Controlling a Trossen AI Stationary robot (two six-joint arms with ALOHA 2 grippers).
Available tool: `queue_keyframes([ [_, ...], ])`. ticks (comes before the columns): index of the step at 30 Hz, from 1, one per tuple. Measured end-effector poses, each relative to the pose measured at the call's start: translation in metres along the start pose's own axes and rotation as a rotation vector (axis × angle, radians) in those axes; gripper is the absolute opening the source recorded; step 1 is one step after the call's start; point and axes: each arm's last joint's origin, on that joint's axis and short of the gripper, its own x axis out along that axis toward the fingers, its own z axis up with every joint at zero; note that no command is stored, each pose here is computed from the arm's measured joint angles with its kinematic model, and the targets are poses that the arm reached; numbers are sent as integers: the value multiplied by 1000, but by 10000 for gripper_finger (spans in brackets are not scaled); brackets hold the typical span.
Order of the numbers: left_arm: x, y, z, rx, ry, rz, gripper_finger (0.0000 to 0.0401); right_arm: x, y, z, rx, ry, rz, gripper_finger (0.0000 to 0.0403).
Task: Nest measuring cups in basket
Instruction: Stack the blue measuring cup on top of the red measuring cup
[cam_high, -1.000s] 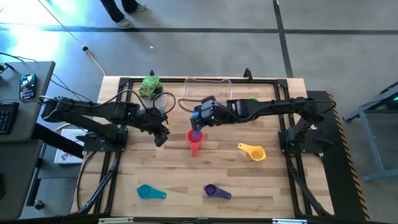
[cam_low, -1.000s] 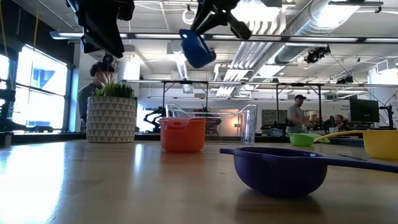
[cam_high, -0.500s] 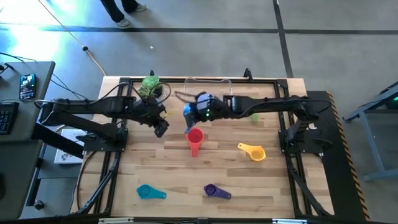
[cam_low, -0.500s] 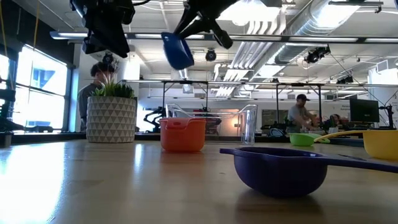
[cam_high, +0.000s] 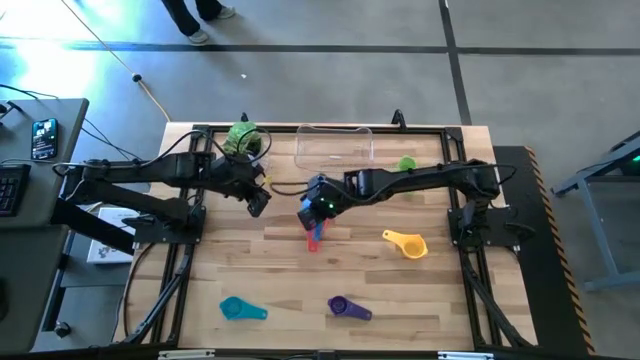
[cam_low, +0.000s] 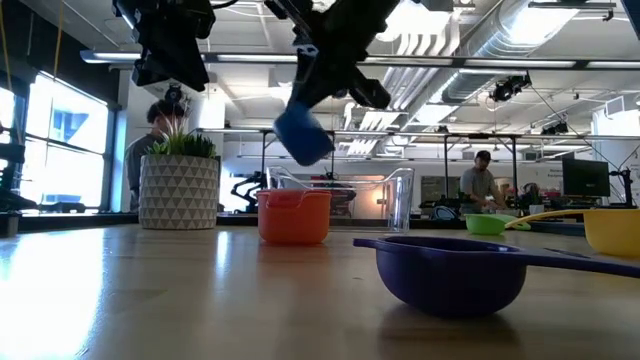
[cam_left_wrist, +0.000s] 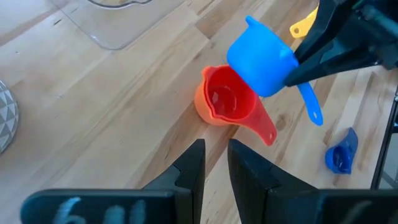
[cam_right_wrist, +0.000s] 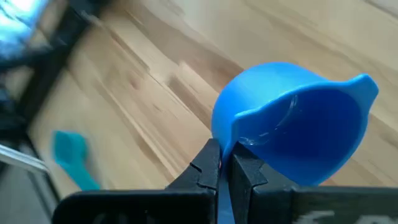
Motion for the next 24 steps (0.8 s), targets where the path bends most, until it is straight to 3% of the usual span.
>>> queue_keyframes([
  [24, 0, 0, 0, -26, -1, 4, 60, 34, -5, -13, -54, 83, -58, 0],
])
